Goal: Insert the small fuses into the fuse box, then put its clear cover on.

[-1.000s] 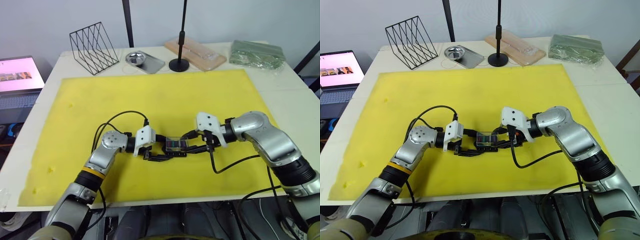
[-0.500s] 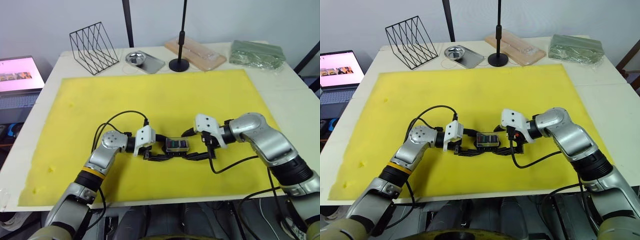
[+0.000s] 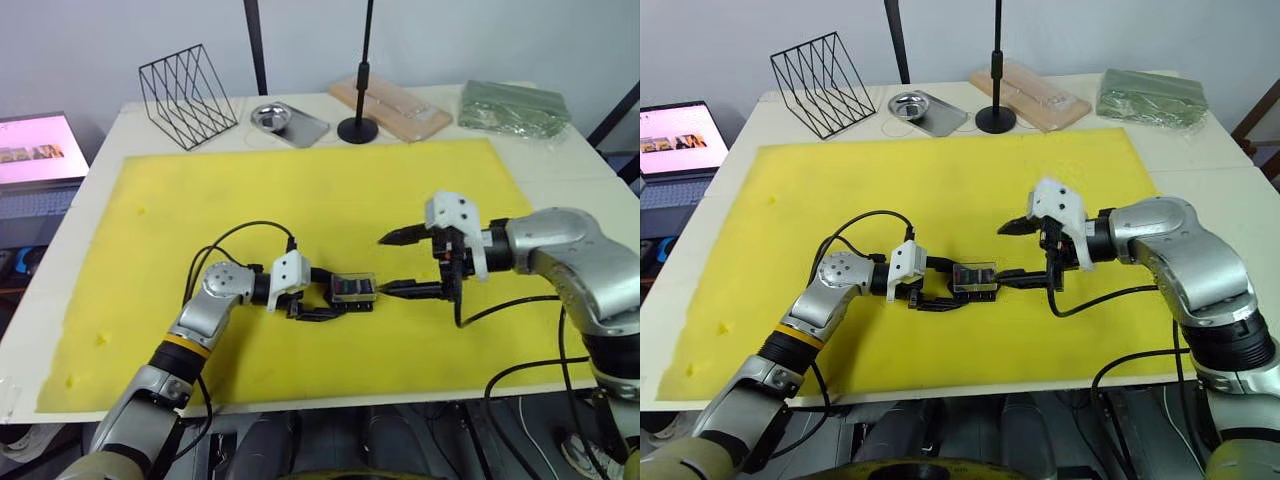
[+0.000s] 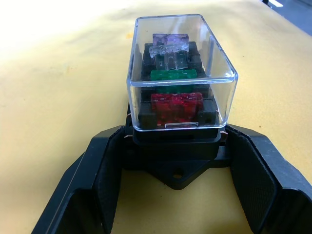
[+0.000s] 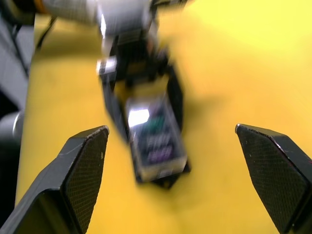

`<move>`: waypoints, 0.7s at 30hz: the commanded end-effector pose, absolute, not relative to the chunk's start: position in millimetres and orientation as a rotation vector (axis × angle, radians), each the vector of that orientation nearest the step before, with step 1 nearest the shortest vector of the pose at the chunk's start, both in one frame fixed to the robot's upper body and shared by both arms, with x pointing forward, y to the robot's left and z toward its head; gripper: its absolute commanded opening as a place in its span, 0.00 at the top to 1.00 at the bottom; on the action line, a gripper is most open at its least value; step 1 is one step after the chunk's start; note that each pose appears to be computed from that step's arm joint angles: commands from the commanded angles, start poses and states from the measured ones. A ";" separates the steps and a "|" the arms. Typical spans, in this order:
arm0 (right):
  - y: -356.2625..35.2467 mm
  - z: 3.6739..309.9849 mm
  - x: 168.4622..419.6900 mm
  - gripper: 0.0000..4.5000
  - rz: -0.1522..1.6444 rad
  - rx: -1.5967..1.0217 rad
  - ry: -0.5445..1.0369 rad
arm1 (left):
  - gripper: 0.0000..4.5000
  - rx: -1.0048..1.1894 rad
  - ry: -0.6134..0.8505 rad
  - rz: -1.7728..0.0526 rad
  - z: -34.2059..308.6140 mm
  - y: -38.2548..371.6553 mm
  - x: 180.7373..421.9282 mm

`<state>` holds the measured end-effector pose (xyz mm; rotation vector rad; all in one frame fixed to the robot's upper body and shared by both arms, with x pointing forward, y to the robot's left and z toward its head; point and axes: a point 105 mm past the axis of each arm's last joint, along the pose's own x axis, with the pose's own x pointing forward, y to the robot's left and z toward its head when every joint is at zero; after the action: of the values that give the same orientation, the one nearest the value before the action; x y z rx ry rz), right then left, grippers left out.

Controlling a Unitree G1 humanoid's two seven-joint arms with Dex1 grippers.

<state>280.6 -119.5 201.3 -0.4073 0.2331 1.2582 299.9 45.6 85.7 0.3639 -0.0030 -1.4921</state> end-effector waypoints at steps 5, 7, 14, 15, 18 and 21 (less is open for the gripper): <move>-92.3 208.2 271.7 0.47 1.304 -0.432 0.064 | 0.38 0.361 -0.007 -1.462 86.2 52.1 304.5; -89.5 204.0 272.2 0.62 1.305 -0.424 0.062 | 0.38 0.361 -0.006 -1.464 86.0 52.0 304.6; -85.1 195.1 278.9 0.99 1.300 -0.398 0.041 | 0.38 0.371 -0.011 -1.470 86.5 51.7 305.7; -84.7 196.7 279.2 0.99 1.302 -0.398 0.031 | 0.38 0.372 -0.011 -1.470 86.5 51.9 305.8; -81.7 204.3 278.7 0.99 1.316 -0.388 -0.007 | 0.38 0.373 -0.010 -1.471 86.0 52.4 305.1; -80.8 205.6 278.0 0.99 1.326 -0.397 -0.015 | 0.38 0.373 -0.010 -1.471 86.1 52.3 304.5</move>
<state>280.2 -84.1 191.6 -0.3837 0.0520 1.3097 300.9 46.1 84.6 0.3643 -0.0104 -1.4952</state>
